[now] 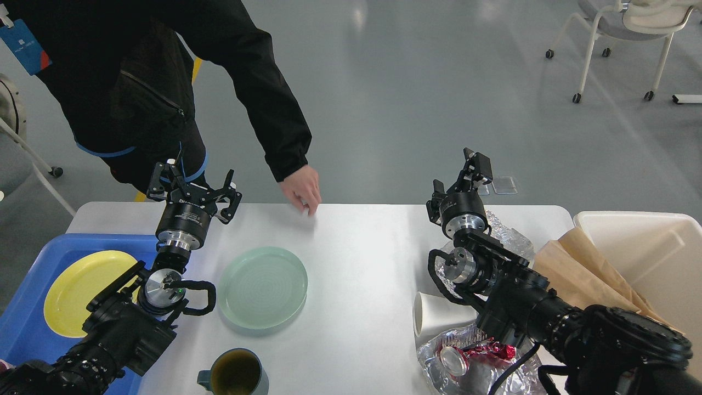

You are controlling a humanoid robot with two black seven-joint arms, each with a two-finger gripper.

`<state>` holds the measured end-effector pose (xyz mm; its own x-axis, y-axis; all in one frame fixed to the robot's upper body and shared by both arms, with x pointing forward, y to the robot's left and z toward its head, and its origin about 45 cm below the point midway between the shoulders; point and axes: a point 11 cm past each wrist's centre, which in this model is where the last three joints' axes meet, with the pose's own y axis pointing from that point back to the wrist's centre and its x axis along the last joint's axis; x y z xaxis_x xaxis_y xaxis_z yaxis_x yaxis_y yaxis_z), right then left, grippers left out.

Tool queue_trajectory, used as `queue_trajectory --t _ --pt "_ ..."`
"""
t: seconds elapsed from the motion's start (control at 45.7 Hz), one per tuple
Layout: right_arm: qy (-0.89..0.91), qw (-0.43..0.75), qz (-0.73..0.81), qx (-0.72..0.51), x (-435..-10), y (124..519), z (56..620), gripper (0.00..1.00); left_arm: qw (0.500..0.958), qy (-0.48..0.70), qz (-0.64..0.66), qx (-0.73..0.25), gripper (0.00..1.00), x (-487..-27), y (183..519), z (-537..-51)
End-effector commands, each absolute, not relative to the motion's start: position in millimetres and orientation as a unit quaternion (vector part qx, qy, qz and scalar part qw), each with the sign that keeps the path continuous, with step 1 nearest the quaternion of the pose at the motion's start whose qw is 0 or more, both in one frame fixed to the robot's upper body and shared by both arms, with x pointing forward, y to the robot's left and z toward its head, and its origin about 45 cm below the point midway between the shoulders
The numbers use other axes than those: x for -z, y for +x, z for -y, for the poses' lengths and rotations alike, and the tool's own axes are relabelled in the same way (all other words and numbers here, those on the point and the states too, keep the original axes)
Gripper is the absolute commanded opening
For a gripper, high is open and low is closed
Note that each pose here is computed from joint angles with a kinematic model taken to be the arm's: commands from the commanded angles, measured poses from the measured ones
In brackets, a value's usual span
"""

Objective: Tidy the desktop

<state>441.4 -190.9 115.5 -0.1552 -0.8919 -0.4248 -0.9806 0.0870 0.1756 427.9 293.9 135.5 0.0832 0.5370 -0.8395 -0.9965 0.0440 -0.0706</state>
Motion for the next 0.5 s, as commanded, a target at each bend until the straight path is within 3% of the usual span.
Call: queue_trajectory --t 0.0,0.481 --pt "-0.641 0.105 -0.730 -0.212 -115.5 441.3 190.8 1.00 0.646 -0.354 -0.325 -0.593 0.99 -135.6 427.9 -293.8" --pt "-0.641 0.105 -0.730 -0.212 -115.5 441.3 190.8 1.00 0.646 -0.331 -0.325 -0.606 0.99 -138.8 434.9 -294.9"
